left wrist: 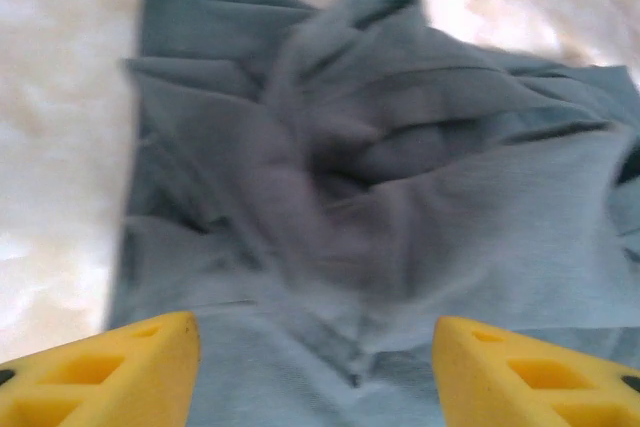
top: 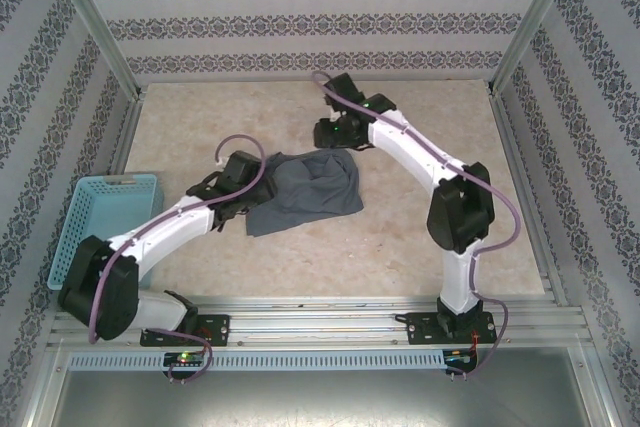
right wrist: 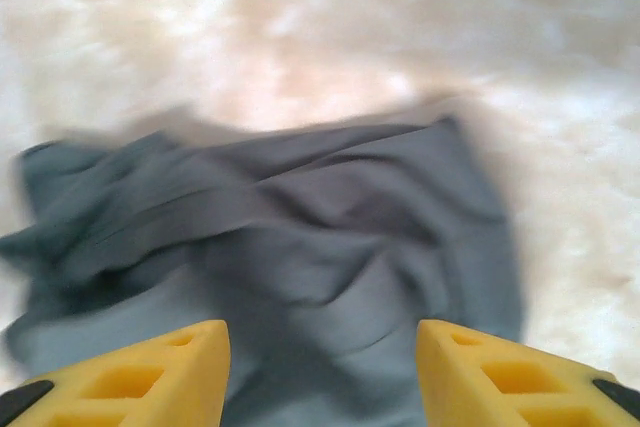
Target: Fold the inside-out t-shirt
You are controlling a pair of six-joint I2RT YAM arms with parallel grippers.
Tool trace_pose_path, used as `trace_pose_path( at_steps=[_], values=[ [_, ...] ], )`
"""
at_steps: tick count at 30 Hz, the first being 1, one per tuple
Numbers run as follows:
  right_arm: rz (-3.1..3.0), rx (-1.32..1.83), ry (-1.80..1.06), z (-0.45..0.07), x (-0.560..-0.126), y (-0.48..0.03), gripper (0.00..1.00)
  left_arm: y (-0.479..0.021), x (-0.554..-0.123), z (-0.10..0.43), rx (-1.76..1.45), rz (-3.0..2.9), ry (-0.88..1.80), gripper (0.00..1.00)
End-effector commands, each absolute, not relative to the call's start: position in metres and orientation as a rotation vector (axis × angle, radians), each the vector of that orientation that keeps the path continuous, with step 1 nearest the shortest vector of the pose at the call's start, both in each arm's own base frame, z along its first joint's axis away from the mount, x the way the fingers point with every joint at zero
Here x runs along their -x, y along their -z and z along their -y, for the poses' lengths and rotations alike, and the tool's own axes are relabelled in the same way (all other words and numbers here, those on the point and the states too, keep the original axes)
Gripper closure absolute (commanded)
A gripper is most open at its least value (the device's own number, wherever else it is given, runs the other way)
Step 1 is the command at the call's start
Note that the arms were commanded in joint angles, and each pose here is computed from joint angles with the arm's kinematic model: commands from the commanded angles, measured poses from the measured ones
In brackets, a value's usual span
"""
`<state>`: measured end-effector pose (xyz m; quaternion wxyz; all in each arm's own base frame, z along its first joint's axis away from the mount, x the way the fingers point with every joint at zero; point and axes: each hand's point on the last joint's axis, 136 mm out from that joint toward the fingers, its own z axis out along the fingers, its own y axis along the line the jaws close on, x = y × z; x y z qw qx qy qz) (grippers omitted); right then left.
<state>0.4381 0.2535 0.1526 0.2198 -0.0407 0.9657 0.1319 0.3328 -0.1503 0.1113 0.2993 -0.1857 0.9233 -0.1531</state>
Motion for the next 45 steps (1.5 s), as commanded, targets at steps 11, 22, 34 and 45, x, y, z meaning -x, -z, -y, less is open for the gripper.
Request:
trace_pose_path(
  at_steps=[11, 22, 34, 45],
  values=[
    [-2.874, 0.019, -0.197, -0.228, -0.435, -0.039, 0.48, -0.035, -0.342, 0.149, 0.480, -2.656, 0.213, 0.58],
    [-2.854, -0.275, -0.208, -0.186, -0.310, -0.020, 0.54, -0.042, -0.397, 0.187, 0.227, -2.647, 0.336, 0.75],
    [-2.671, -0.190, -0.293, -0.216, -0.268, -0.085, 0.49, -0.098, -0.423, 0.201, 0.005, -2.622, 0.300, 0.55],
    [-2.600, -0.249, -0.394, -0.184, -0.338, -0.107, 0.47, -0.109, -0.413, 0.233, -0.163, -2.613, 0.206, 0.29]
  ],
)
